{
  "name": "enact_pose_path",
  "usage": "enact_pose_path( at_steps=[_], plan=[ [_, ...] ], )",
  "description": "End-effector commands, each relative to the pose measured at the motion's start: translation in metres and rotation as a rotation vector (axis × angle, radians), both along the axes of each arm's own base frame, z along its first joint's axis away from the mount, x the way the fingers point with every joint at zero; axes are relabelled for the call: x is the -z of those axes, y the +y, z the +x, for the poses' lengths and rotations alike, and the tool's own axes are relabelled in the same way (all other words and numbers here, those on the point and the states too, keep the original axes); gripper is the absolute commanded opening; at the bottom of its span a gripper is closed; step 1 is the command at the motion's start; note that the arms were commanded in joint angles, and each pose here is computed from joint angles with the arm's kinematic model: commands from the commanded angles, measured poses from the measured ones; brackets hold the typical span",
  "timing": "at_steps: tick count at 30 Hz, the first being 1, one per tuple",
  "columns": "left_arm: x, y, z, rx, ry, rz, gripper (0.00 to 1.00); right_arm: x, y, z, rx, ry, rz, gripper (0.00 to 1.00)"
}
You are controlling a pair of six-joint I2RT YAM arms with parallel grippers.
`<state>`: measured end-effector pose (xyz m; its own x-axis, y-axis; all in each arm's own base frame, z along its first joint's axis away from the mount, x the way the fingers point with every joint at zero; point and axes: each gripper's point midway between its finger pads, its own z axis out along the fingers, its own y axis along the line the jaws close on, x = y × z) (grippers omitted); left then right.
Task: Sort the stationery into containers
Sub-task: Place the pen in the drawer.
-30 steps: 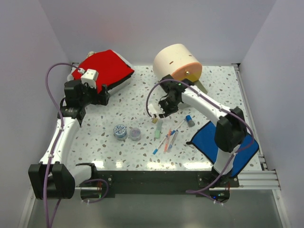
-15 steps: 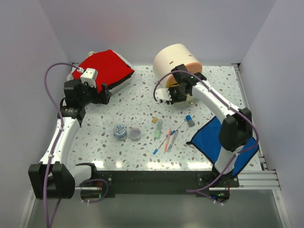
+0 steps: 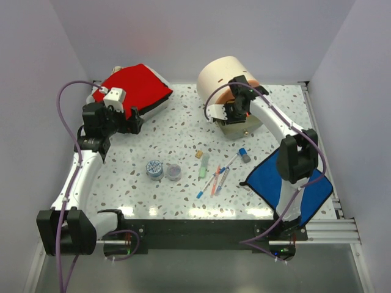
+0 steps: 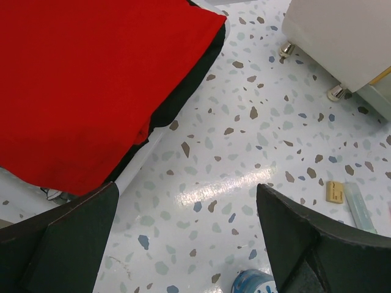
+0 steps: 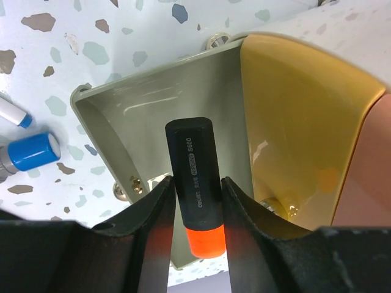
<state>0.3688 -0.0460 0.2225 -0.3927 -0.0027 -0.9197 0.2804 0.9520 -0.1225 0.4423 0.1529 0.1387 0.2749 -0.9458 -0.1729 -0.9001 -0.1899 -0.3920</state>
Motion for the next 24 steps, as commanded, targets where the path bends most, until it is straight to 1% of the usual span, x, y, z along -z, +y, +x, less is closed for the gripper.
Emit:
enact_pose_path(
  at_steps=[1,5,8,10,11,12,15,17,18,19,21,24],
  plan=[
    [-0.027,0.001,0.009,-0.002,-0.083,-0.017,1.00,-0.022,-0.001,-0.001,-0.013,-0.054,-0.002,0.42],
    [-0.025,-0.001,0.007,-0.004,-0.095,-0.037,1.00,-0.049,-0.007,-0.009,0.023,-0.106,0.021,0.49],
    [-0.026,-0.002,0.005,-0.002,-0.105,-0.048,1.00,-0.061,-0.009,-0.019,0.036,-0.097,0.038,0.49],
    [-0.030,-0.004,0.003,0.008,-0.115,-0.053,1.00,-0.080,-0.006,-0.029,0.056,-0.097,0.079,0.49],
    [-0.032,-0.004,0.002,0.011,-0.121,-0.050,1.00,-0.085,0.000,-0.034,0.071,-0.078,0.128,0.49],
    [-0.033,-0.005,0.001,0.017,-0.127,-0.042,1.00,-0.103,0.004,-0.037,0.080,-0.097,0.168,0.49],
    [-0.040,0.000,-0.001,0.014,-0.157,0.001,1.00,-0.125,0.024,-0.054,0.053,-0.064,0.291,0.50],
    [-0.042,0.006,-0.003,-0.012,-0.167,0.036,1.00,-0.123,0.043,-0.072,-0.036,-0.033,0.317,0.51],
    [-0.042,0.013,-0.003,-0.030,-0.178,0.081,1.00,-0.105,0.048,-0.083,-0.070,0.005,0.290,0.51],
    [-0.039,0.017,-0.004,-0.043,-0.174,0.097,1.00,-0.096,0.064,-0.098,-0.133,0.026,0.271,0.51],
    [-0.036,0.022,-0.009,-0.057,-0.168,0.124,1.00,-0.073,0.077,-0.116,-0.228,0.077,0.223,0.50],
    [-0.030,0.025,-0.014,-0.083,-0.141,0.108,1.00,-0.052,0.109,-0.133,-0.333,0.135,0.212,0.51]
  ],
)
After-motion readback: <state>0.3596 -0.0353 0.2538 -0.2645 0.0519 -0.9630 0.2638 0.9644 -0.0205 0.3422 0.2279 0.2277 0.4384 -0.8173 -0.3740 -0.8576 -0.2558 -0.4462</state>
